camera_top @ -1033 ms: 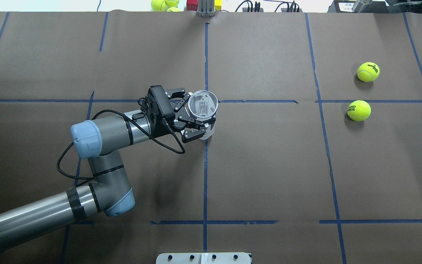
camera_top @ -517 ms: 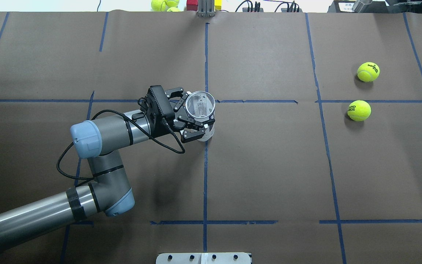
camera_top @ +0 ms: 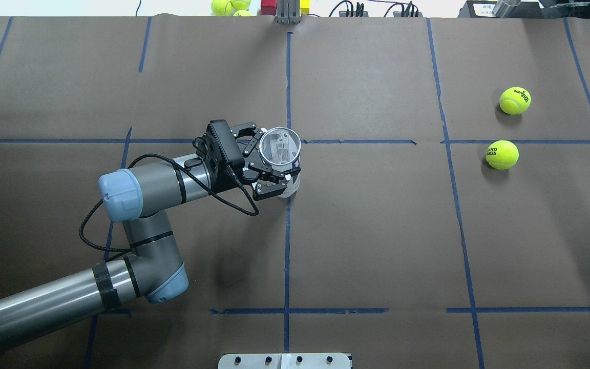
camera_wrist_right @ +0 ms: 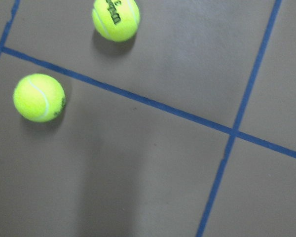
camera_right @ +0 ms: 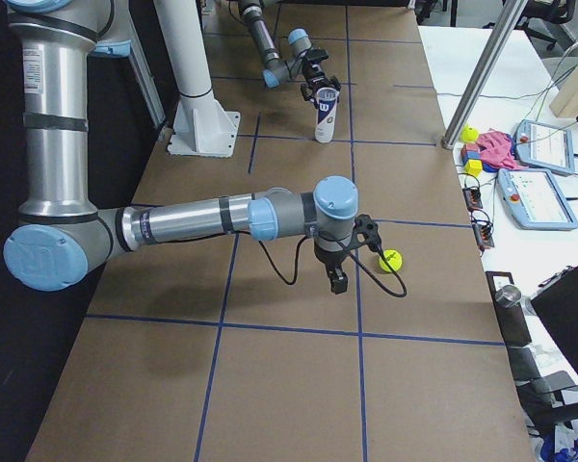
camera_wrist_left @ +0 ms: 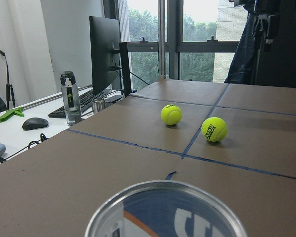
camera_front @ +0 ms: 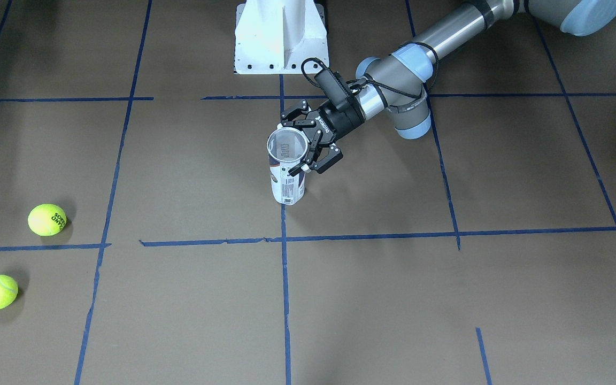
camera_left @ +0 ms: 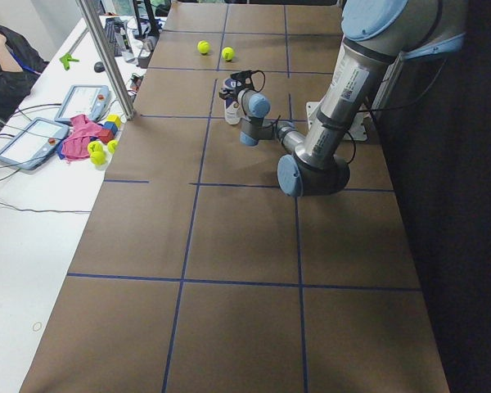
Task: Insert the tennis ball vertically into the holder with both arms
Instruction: 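Reach the right gripper to the nearer tennis ball and grasp it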
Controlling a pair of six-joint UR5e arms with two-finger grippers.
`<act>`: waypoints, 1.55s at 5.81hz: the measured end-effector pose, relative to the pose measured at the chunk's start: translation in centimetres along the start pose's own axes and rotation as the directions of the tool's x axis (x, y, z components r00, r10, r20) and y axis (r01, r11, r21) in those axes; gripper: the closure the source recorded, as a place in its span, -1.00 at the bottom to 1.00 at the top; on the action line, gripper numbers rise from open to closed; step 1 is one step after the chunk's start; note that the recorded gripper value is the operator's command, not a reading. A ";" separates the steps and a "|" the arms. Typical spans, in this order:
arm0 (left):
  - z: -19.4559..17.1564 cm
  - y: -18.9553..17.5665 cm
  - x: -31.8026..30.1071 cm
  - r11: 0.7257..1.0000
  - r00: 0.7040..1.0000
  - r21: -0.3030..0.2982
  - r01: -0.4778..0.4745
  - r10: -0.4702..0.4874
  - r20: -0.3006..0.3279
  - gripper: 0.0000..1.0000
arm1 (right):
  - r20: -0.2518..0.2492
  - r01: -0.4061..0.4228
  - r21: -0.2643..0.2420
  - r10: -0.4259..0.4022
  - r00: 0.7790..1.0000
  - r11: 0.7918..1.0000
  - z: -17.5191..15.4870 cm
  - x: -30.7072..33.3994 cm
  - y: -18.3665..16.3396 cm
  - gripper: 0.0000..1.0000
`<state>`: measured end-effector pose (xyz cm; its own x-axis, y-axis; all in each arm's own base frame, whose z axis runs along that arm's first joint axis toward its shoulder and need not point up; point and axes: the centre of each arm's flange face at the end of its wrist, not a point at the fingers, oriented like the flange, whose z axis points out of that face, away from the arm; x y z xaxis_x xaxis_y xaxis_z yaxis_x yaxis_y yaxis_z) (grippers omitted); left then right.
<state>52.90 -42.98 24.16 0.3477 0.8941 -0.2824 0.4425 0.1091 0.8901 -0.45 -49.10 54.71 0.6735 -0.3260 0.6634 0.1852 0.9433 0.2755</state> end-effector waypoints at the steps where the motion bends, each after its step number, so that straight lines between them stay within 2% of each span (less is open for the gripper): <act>1: 0.0 0.0 0.0 1.000 1.000 0.000 0.000 0.000 0.000 -0.79 | 0.008 -0.024 0.008 0.024 1.000 1.000 1.0 -4.7 -3.3 -1.00; 3: 0.0 0.0 0.0 1.000 1.000 0.001 0.000 0.000 0.001 -0.79 | -0.029 -0.028 0.052 0.030 0.999 0.998 6.1 -13.1 -6.8 -1.00; 5: 0.0 0.0 0.0 1.000 1.000 0.001 0.000 0.000 0.001 -0.79 | -0.025 -0.009 0.110 0.012 1.000 0.994 12.0 -15.0 -7.1 -1.00; 8: 0.0 -0.1 0.0 1.000 1.000 0.002 0.002 -0.002 0.000 -0.79 | -0.038 0.019 0.081 -0.016 0.999 0.997 16.6 -16.1 -7.2 -1.00; 9: 0.0 -0.1 0.0 1.000 1.000 0.003 0.002 -0.002 0.000 -0.79 | -0.052 0.028 0.065 -0.024 0.998 0.997 18.0 -16.5 -7.2 -0.67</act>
<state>52.85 -42.96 24.09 0.3468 0.8939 -0.2840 0.4459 0.1093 0.8884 -25.75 -51.64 54.33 0.7052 -0.3450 0.6194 0.1567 0.9279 0.3384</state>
